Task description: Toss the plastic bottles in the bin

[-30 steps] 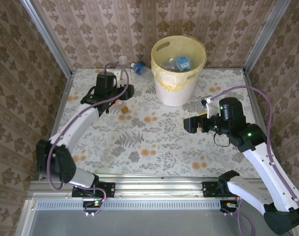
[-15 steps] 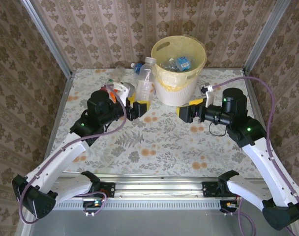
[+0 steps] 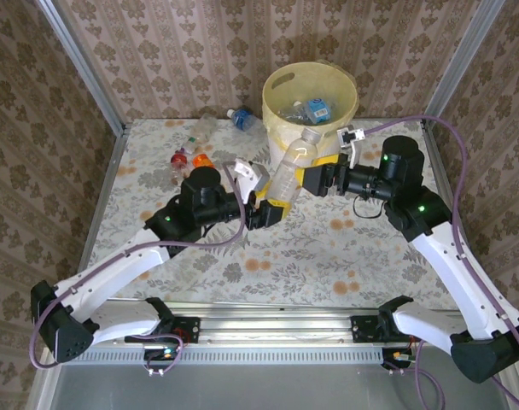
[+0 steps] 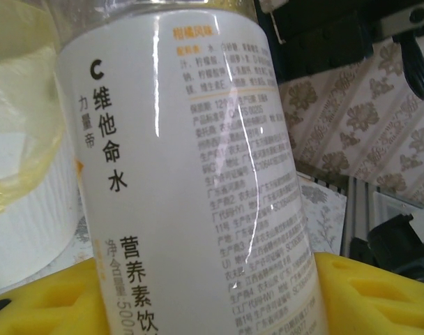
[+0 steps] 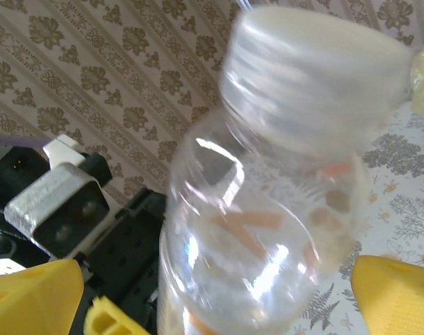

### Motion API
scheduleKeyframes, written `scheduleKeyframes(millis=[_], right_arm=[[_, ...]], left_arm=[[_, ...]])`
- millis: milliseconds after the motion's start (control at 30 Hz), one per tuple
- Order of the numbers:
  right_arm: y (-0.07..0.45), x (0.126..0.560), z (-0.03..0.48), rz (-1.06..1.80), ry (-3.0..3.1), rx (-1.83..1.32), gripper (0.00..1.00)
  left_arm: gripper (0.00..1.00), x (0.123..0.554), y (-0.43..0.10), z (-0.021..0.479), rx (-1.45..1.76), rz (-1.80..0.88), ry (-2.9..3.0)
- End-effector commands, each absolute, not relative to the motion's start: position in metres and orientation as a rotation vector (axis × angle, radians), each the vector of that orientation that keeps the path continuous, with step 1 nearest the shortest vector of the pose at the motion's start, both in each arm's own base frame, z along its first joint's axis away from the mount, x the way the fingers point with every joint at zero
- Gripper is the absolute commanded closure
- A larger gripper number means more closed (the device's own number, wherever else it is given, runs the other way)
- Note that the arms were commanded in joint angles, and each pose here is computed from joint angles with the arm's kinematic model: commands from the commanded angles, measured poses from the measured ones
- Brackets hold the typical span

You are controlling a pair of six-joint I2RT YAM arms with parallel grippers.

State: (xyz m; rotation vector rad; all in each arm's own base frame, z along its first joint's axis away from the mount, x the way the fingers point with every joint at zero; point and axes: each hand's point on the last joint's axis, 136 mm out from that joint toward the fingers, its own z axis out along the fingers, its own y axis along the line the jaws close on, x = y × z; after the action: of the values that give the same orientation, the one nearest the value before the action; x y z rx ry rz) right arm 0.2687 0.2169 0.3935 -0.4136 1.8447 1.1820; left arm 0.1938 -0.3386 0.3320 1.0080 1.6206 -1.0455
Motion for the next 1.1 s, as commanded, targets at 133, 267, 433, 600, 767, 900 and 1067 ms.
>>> scheduleKeyframes(millis=[133,267,433,600,767,900,1067], right_arm=[[0.222,0.273,0.400,1.190,1.837,-0.426,0.00],[0.223,0.277,0.397,1.190,1.848,-0.413,0.00],[0.223,0.277,0.399,1.191,1.849,-0.406,0.12],[0.220,0.273,0.403,1.183,1.847,-0.397,0.30],[0.216,0.271,0.407,1.163,1.838,-0.385,0.37],[0.210,0.274,0.410,1.101,1.830,-0.378,0.38],[0.194,0.284,0.432,0.920,1.774,-0.382,0.39]], left_arm=[[0.60,0.179,-0.356,0.364,1.066,-1.081,1.463],[0.60,0.174,-0.358,0.365,1.087,-1.081,1.450],[0.60,0.175,-0.357,0.359,1.088,-1.064,1.460],[0.57,0.177,-0.357,0.354,1.082,-1.044,1.465],[0.23,0.179,-0.358,0.351,1.081,-1.039,1.474],[0.00,0.183,-0.353,0.353,1.044,-1.016,1.483],[0.00,0.192,-0.334,0.348,0.969,-0.966,1.541]])
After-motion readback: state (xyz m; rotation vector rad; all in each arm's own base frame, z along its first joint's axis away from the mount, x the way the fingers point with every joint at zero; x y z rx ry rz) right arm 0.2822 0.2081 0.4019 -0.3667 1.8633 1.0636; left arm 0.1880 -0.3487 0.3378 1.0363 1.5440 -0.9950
